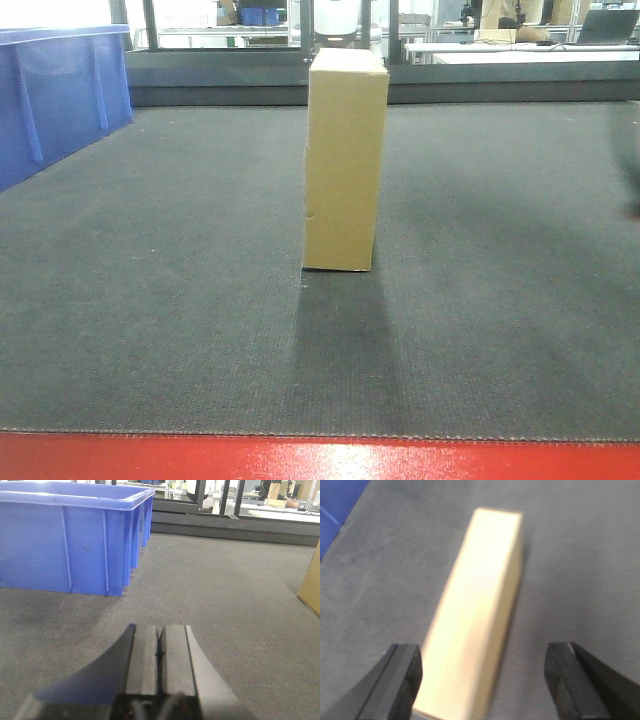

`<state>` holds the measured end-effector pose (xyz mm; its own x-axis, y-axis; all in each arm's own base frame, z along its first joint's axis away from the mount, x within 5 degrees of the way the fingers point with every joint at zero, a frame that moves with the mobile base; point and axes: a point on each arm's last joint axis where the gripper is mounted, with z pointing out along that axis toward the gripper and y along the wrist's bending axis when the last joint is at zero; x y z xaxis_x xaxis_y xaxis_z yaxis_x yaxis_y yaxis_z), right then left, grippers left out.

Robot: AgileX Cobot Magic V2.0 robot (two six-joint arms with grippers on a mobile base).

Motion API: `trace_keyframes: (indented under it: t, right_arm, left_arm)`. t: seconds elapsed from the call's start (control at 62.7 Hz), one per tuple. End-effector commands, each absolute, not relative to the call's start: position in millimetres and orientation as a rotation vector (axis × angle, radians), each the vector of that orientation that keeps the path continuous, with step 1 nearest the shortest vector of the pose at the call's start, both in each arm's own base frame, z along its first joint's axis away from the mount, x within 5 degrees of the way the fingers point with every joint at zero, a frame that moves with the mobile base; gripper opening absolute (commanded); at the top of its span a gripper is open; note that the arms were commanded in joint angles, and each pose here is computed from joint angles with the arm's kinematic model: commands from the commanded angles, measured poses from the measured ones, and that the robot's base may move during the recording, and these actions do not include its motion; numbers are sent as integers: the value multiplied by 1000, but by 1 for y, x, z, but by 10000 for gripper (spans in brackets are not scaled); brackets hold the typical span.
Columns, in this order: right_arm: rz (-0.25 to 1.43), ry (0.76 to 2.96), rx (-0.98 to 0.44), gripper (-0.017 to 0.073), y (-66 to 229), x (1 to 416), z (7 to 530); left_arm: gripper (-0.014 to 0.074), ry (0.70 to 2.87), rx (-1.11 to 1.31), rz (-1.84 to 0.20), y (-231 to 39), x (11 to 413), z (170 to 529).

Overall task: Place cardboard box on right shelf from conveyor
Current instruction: 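Close the right gripper on the top of the tan box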

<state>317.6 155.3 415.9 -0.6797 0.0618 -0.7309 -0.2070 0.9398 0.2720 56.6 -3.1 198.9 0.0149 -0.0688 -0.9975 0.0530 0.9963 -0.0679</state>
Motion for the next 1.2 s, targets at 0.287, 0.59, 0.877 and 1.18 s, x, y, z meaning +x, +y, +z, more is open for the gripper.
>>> trace_keyframes:
  t: [0.287, 0.59, 0.877, 1.18]
  right_arm:
    - [390, 2315, -37, 603, 208, 363, 413]
    - [326, 2336, 30, 603, 209, 375, 399]
    - [334, 2327, 21, 603, 214, 384, 389]
    - [297, 2362, 26, 603, 215, 395, 371]
  left_arm:
    - [-119, 1448, -28, -100, -2, 55, 209]
    - [-119, 1448, -28, -100, -2, 55, 209]
    - [-119, 1448, -28, -100, -2, 55, 209]
    - [-119, 1448, -28, -100, -2, 55, 209]
